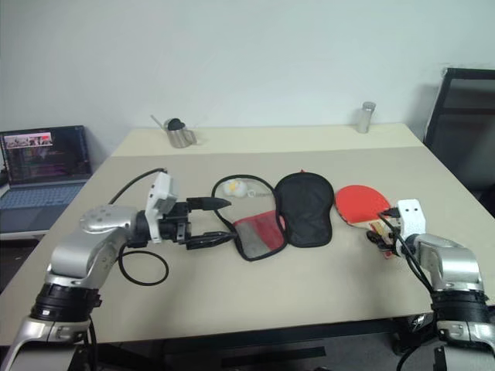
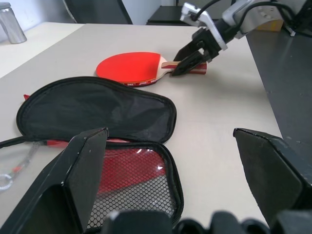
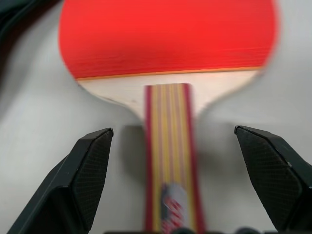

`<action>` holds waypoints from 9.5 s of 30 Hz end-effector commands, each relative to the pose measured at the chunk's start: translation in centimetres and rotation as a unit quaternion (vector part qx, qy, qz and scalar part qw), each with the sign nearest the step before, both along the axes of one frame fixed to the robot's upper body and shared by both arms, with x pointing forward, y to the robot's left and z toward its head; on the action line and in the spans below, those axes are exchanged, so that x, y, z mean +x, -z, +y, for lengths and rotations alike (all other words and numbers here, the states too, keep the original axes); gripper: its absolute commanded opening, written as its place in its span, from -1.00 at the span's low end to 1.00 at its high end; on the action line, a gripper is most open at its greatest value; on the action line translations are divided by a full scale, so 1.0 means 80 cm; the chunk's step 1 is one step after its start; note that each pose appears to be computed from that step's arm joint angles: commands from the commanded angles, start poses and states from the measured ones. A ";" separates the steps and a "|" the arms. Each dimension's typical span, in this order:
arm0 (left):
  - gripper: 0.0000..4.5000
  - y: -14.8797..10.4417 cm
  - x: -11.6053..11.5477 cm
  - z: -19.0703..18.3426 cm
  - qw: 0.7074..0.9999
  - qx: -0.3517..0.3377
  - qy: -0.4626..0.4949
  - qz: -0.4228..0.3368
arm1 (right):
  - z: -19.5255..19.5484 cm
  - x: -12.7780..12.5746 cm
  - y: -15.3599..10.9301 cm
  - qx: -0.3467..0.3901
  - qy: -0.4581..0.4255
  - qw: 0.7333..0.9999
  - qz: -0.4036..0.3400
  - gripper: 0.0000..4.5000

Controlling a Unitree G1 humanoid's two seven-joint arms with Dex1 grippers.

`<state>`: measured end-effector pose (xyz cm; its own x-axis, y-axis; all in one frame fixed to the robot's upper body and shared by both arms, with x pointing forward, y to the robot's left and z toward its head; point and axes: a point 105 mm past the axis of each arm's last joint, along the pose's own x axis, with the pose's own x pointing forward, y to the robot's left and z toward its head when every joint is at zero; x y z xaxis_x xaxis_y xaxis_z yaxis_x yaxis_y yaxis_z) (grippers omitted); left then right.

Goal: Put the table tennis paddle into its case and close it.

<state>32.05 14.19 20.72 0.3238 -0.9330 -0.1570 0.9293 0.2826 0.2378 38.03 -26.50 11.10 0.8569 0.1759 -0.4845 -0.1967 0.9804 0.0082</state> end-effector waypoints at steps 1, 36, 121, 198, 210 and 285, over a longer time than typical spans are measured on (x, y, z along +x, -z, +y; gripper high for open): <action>1.00 -0.015 -0.002 0.002 1.000 0.000 0.000 -0.030 | -0.002 0.012 -0.011 -0.016 -0.011 1.000 -0.016 0.95; 1.00 -0.020 -0.003 0.013 0.999 -0.005 -0.027 -0.043 | -0.042 0.029 -0.099 -0.016 0.087 0.989 -0.122 -0.51; 1.00 -0.007 -0.007 0.013 0.999 0.000 -0.033 -0.038 | 0.184 0.046 -0.001 0.015 -0.019 0.997 -0.070 0.82; 1.00 0.052 0.060 0.100 0.973 0.052 -0.224 -0.001 | 0.155 -0.100 -0.173 -0.029 -0.430 0.878 -0.207 0.99; 1.00 0.096 0.109 0.081 0.965 0.073 -0.241 0.072 | 0.157 -0.099 -0.156 -0.043 -0.434 0.878 -0.197 0.99; 1.00 -0.052 0.048 0.033 0.988 -0.081 -0.116 -0.055 | 0.105 0.039 -0.062 0.074 -0.105 0.988 -0.082 0.99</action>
<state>36.65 16.62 23.04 0.5448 -0.8385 -0.0084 0.8151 0.5271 0.2405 40.54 -17.94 14.62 0.8351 0.4297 -0.3433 -0.4135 0.9021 0.1233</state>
